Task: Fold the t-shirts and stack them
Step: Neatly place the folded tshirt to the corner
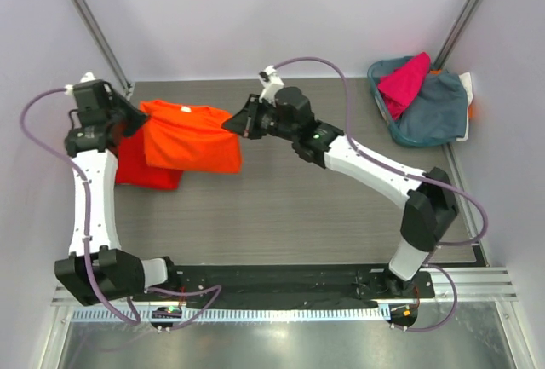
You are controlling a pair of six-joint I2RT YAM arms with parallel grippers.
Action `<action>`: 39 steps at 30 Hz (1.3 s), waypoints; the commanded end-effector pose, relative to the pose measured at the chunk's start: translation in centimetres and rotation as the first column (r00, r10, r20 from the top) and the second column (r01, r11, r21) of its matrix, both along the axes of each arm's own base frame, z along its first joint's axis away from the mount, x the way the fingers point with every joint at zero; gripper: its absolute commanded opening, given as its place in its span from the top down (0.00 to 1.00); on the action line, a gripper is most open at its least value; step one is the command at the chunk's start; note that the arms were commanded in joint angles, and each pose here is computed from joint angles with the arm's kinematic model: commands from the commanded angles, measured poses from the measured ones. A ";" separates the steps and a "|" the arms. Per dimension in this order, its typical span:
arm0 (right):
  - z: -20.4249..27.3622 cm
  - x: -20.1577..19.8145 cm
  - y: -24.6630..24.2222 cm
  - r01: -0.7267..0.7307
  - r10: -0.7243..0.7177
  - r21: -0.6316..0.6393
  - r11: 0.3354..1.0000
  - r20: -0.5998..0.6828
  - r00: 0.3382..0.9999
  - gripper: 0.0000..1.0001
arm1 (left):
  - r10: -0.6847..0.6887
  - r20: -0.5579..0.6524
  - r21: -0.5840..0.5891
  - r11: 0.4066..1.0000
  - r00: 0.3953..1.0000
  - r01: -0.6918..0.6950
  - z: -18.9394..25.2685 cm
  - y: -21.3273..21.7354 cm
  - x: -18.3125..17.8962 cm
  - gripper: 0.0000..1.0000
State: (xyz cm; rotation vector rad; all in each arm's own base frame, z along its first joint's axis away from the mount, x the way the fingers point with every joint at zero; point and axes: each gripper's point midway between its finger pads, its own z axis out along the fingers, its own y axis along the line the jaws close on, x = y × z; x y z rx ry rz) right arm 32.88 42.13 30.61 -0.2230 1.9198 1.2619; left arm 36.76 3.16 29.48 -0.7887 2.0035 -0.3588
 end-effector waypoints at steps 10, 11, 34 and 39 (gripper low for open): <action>1.8 -3.4 16.4 -0.155 0.156 0.078 0.985 -0.001 0.988 0.99 | 0.348 -0.139 0.122 0.935 0.927 -0.333 0.4 15.5 -4.5 1.00; -0.6 -3.0 17.7 -0.159 0.161 0.059 0.986 -0.026 0.987 0.99 | 0.356 -0.142 0.125 0.932 0.924 -0.340 0.3 16.2 -4.1 1.00; -3.7 4.8 21.2 0.002 0.001 0.182 0.983 -0.021 1.000 0.99 | 0.400 -0.123 -0.064 0.910 0.908 -0.409 -4.1 22.2 3.2 1.00; -5.5 5.7 21.1 0.015 -0.005 0.175 0.984 -0.059 0.998 0.99 | 0.392 -0.142 -0.091 0.909 0.909 -0.406 -6.2 22.1 3.6 1.00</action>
